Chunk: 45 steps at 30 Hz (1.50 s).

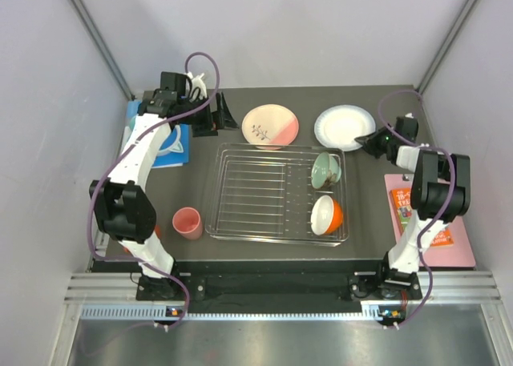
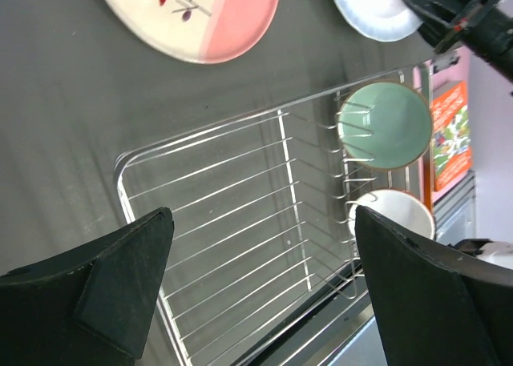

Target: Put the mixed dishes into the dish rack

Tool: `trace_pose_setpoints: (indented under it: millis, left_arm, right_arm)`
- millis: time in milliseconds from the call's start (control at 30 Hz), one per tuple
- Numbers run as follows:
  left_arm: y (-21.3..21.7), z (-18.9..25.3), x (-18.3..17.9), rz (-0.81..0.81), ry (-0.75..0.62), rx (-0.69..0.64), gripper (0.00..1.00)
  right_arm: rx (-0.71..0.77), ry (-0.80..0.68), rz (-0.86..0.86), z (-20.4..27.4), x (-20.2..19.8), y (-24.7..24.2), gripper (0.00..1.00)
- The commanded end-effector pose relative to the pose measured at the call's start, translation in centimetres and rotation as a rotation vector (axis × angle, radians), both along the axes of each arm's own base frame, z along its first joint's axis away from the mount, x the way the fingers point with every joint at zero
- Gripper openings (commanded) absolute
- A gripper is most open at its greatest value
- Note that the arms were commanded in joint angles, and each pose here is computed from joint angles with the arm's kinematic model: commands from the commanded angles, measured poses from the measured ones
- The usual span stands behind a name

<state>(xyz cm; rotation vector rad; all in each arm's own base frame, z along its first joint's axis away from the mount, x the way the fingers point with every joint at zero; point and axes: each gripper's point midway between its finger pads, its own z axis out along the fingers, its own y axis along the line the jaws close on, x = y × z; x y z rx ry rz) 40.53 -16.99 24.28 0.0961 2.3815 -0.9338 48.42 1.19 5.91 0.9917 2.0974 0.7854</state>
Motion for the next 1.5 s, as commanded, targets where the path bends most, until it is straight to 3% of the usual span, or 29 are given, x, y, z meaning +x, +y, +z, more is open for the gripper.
trace_pose_setpoints:
  millis: [0,133,233,533,1033,1300,1467]
  left_arm:
    - [1.4,0.0,-1.7,-0.014,-0.026,0.075,0.99]
    - [2.3,-0.2,-2.0,-0.003,0.005,0.128,0.99]
    - [3.0,-0.1,-2.2,-0.001,0.028,0.172,0.99]
    - [4.7,-1.7,-3.5,-0.062,0.075,0.284,0.99]
    - [6.8,-4.7,-6.1,-0.164,0.124,0.414,0.99]
    - [7.6,-7.1,-8.3,-0.195,0.245,0.447,0.98]
    - [7.9,-8.1,-8.9,-0.208,0.272,0.453,0.97]
  right_arm:
    - [-0.104,0.036,0.020,-0.3,-3.1,-0.6,0.00]
    - [-0.230,-0.062,0.047,4.1,-3.8,-1.2,0.00]
    - [-0.311,-0.194,0.062,9.9,-3.7,-0.6,0.00]
    - [-0.674,-0.323,0.102,19.4,-4.6,1.0,0.00]
    - [-1.114,-0.359,0.018,26.6,-5.0,-0.2,0.00]
    - [-1.301,-0.529,-0.013,33.1,-6.2,2.2,0.00]
    - [-1.380,-0.731,-0.009,37.0,-8.1,4.6,0.00]
